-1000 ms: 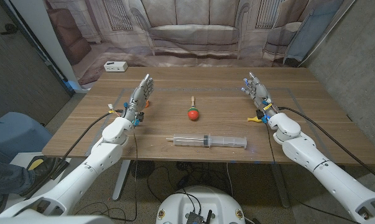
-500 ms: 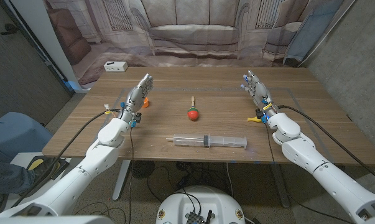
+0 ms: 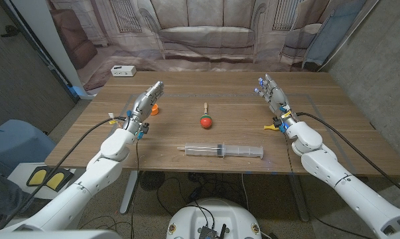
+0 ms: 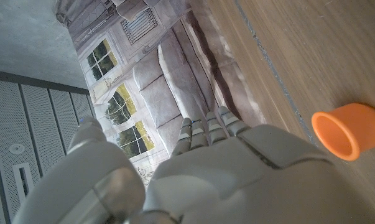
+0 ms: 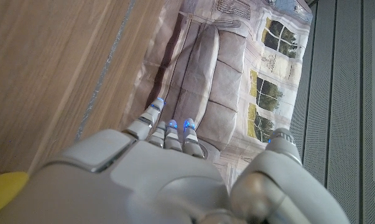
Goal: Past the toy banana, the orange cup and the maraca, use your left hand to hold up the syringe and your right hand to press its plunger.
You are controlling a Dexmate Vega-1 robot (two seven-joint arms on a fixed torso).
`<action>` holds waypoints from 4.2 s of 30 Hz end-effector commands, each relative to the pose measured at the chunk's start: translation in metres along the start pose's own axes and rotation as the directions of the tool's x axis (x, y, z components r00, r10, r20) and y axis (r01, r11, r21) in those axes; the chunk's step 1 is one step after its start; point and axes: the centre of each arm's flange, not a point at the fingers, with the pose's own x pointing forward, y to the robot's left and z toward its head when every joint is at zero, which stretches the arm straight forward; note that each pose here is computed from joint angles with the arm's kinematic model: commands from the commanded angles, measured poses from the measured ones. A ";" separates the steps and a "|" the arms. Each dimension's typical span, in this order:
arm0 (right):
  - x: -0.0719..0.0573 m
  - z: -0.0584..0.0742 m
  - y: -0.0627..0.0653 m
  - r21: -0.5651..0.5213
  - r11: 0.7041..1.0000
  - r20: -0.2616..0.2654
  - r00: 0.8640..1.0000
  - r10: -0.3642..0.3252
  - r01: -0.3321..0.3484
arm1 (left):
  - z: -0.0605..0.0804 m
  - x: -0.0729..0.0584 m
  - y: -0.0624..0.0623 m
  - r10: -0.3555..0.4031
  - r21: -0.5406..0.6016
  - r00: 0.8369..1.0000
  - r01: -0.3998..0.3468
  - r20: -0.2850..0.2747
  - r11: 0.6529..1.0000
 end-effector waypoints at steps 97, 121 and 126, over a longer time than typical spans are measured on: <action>-0.047 0.033 -0.016 -0.054 0.995 0.065 0.994 0.087 -0.083 | 0.066 -0.104 -0.092 -0.240 0.693 0.970 0.153 0.030 0.705; -0.069 0.032 -0.028 -0.057 0.996 0.062 0.996 0.065 -0.062 | 0.089 -0.094 -0.106 -0.328 0.881 0.944 0.181 -0.031 0.438; -0.073 0.033 -0.031 -0.057 0.997 0.063 0.996 0.062 -0.058 | 0.095 -0.093 -0.112 -0.339 0.930 0.940 0.161 -0.042 0.331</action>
